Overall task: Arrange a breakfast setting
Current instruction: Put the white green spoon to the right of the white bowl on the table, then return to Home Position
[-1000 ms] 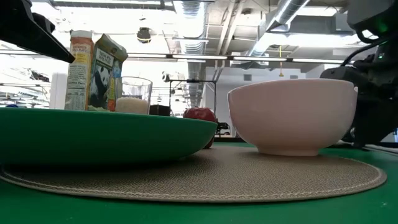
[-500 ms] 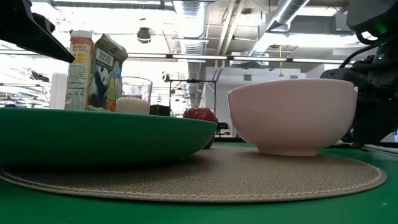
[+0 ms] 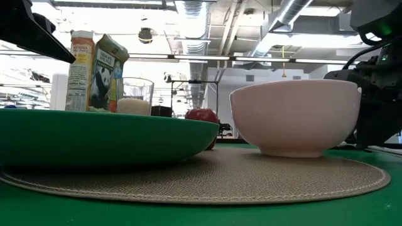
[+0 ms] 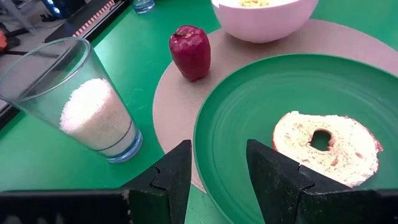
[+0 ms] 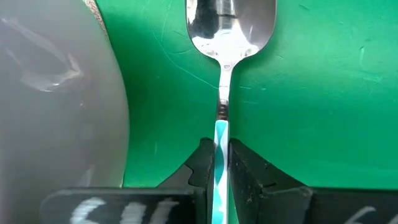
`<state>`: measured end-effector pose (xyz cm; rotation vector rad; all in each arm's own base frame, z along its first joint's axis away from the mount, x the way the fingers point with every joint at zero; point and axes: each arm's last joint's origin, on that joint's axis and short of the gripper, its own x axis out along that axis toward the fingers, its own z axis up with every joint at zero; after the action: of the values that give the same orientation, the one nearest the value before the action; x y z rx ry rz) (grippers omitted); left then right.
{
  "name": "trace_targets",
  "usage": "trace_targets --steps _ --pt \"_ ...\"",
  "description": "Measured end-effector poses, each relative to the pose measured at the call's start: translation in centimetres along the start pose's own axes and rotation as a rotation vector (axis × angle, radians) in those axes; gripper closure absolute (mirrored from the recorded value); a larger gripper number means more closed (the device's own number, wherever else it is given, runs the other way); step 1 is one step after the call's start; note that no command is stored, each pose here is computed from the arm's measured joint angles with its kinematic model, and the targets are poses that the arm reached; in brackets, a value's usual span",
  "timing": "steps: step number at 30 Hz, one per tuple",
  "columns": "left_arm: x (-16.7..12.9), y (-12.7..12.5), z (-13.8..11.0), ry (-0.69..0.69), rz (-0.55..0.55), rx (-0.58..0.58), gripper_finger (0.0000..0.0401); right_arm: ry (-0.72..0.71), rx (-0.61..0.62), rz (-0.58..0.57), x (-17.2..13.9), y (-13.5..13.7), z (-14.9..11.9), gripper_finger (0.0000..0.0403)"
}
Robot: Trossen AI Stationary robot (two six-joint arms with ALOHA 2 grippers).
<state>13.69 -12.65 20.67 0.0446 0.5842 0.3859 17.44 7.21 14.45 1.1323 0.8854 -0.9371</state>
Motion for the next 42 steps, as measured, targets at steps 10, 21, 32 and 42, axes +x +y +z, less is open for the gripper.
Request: trace_targets --steps 10,21,32,42 --pt "0.0 0.0 0.0 -0.001 -0.002 -0.002 0.026 0.0 0.003 0.001 0.0 0.0 0.0 0.0341" --pt "0.0 0.0 0.0 -0.001 -0.003 -0.003 0.026 0.0 0.002 0.001 0.0 0.0 0.0 0.0334" --pt "0.0 0.0 0.0 0.008 -0.009 0.001 0.026 0.001 -0.008 0.003 -0.1 0.0 0.0 0.0255" --pt "0.0 -0.1 0.0 0.015 -0.013 0.001 0.026 0.043 -0.061 0.058 -2.2 -0.5 0.6 0.0258"
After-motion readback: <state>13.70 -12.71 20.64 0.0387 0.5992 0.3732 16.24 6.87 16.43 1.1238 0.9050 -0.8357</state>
